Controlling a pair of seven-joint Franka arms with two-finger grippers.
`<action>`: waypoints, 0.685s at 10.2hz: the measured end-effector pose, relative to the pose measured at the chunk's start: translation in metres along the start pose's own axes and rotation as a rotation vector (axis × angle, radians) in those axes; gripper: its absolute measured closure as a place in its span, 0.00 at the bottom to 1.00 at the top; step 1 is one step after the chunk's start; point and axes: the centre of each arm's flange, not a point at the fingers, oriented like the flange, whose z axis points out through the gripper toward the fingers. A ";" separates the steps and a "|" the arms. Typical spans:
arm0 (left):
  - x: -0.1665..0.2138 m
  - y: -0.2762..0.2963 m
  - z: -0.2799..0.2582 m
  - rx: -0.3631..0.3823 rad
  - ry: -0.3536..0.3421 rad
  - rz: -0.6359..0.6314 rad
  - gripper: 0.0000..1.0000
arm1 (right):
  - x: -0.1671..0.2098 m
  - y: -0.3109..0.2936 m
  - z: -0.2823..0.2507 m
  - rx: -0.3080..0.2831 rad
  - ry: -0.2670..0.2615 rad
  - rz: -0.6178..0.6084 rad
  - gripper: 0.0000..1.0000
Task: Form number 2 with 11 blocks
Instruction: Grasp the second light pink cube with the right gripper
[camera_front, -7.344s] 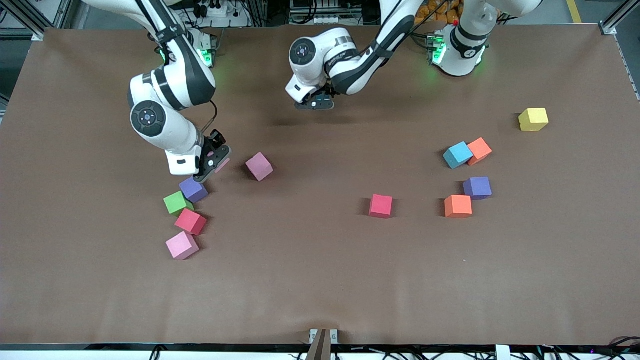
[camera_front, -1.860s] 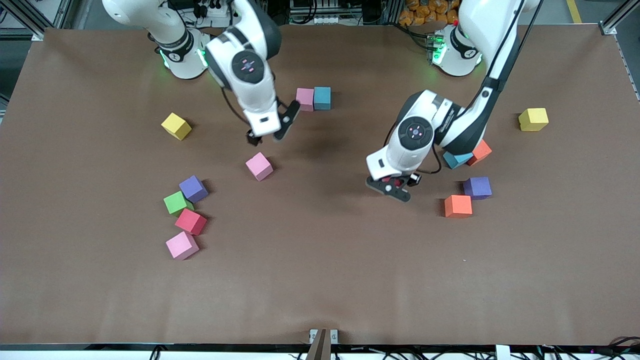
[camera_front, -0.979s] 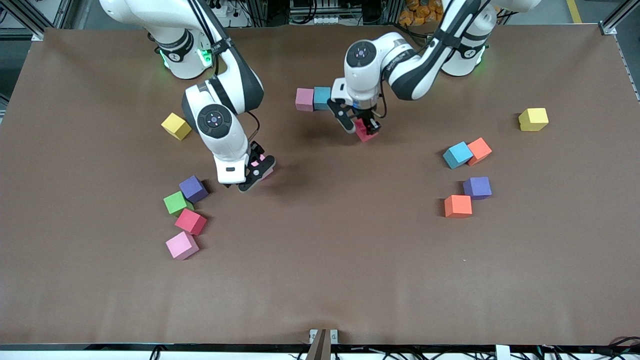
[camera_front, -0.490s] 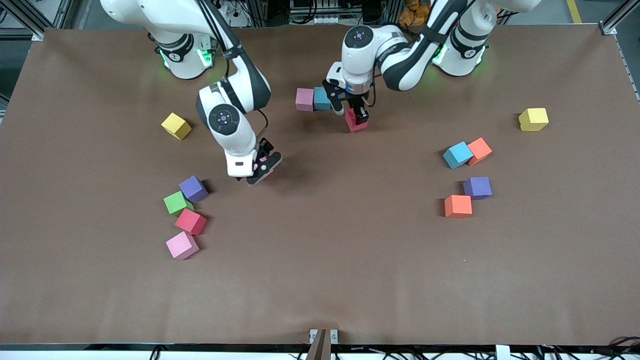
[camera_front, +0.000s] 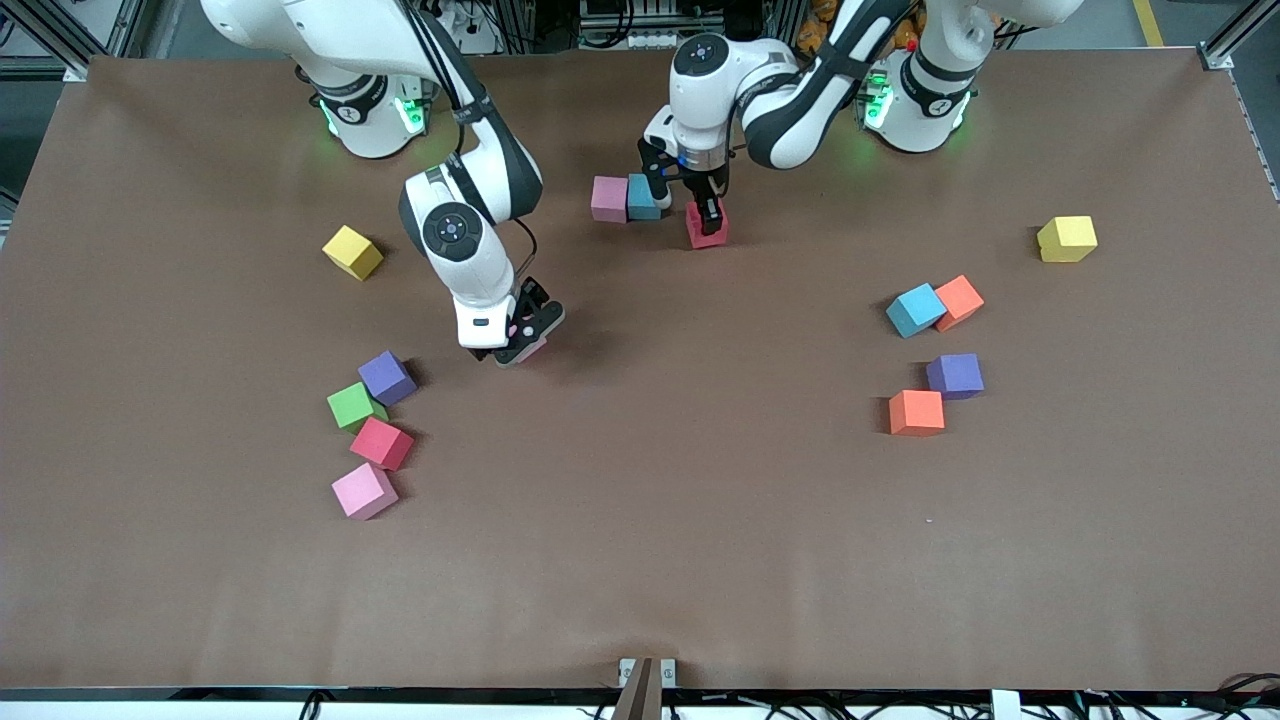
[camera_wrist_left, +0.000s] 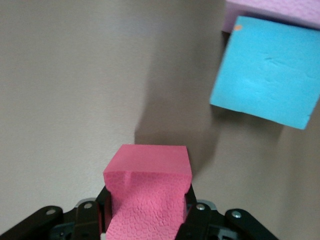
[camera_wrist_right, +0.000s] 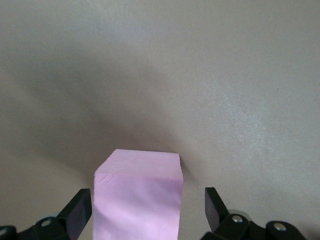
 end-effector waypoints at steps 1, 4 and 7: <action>0.002 0.011 0.003 -0.005 -0.005 0.022 0.44 | 0.000 0.000 0.002 -0.001 -0.003 0.001 0.00; 0.006 0.032 0.006 -0.010 -0.009 0.064 0.44 | -0.001 0.000 0.004 -0.002 -0.003 0.002 0.06; 0.008 0.041 0.005 -0.010 -0.007 0.083 0.44 | -0.001 0.000 0.003 -0.003 0.001 0.004 0.36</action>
